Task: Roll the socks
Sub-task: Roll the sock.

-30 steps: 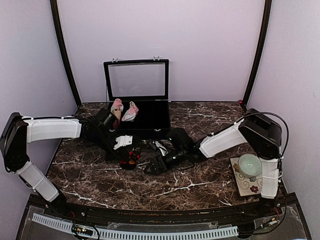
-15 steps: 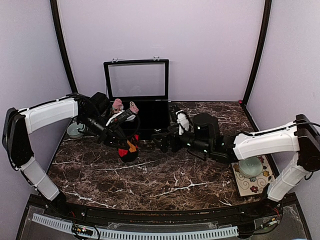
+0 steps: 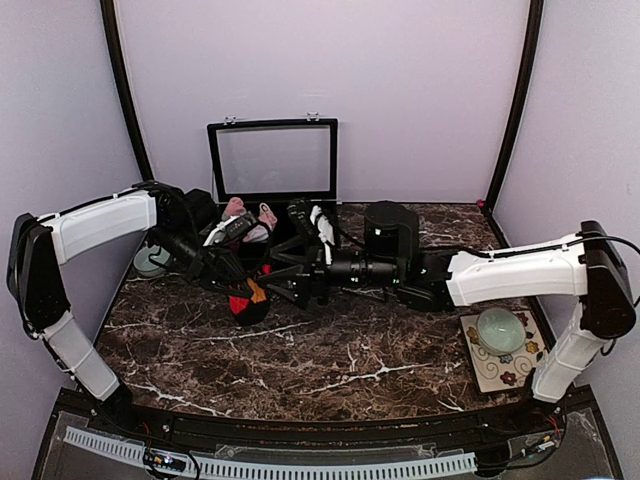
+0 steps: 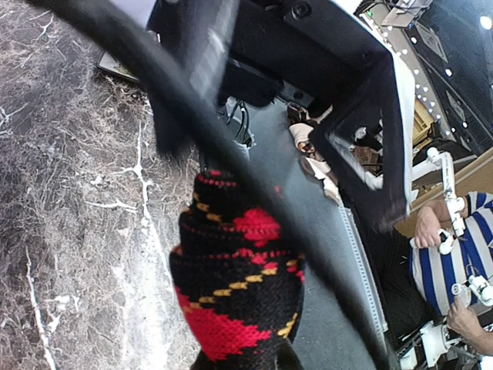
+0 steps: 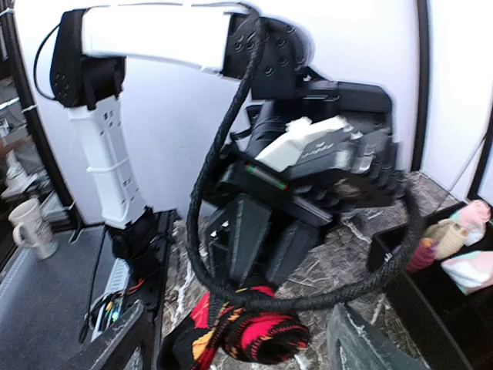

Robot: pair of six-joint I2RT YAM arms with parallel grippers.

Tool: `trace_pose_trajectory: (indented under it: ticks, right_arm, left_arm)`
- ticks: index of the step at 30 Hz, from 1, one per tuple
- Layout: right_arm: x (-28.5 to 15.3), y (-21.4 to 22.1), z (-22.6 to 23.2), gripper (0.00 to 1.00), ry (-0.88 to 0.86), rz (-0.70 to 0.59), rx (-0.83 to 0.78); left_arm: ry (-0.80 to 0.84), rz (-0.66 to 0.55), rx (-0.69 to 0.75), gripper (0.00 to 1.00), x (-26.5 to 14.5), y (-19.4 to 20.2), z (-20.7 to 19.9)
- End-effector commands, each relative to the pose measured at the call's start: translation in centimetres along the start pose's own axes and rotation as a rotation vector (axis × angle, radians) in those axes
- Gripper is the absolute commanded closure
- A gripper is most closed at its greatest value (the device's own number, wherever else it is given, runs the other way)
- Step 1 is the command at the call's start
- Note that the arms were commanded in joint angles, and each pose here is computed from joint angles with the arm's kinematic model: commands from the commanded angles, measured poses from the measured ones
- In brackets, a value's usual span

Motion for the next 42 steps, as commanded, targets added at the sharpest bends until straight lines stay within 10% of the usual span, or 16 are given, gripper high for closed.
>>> trace_pose_trajectory:
  ticks: [1,14,23,34,42]
  right_arm:
    - [2.1,0.3,0.4,0.25,-0.148,0.115,-0.024]
    - [2.8,0.6,-0.3,0.38,-0.113,0.129,0.018]
    - [5.0,1.5,-1.0,1.0,-0.118,0.238,0.083]
    - [5.2,0.9,-3.8,1.0,0.298,0.075,0.217]
    - [8.2,0.6,-2.3,1.0,0.315,0.041,0.27]
  left_arm:
    - [0.035,-0.039,-0.003,1.0,-0.3,-0.8,-1.0]
    - [0.022,-0.04,0.022,0.99,-0.7,-1.5,-2.0]
    - [0.003,-0.014,0.05,0.93,-1.0,-2.0,-2.4]
    - [-0.596,0.266,0.372,0.67,-2.4,-1.0,-2.6]
    - [-0.542,0.339,0.393,0.66,-0.3,0.4,-2.9]
Point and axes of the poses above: each gripper's point midway between its finger pads, its own x axis out along the fingers, its own z axis along the line the jaws close on, y = z × x, the point moved 9 cm from there along -x, back along the fingers, and after that the axes turned 13 degrees about x, right-handed, at the moved point
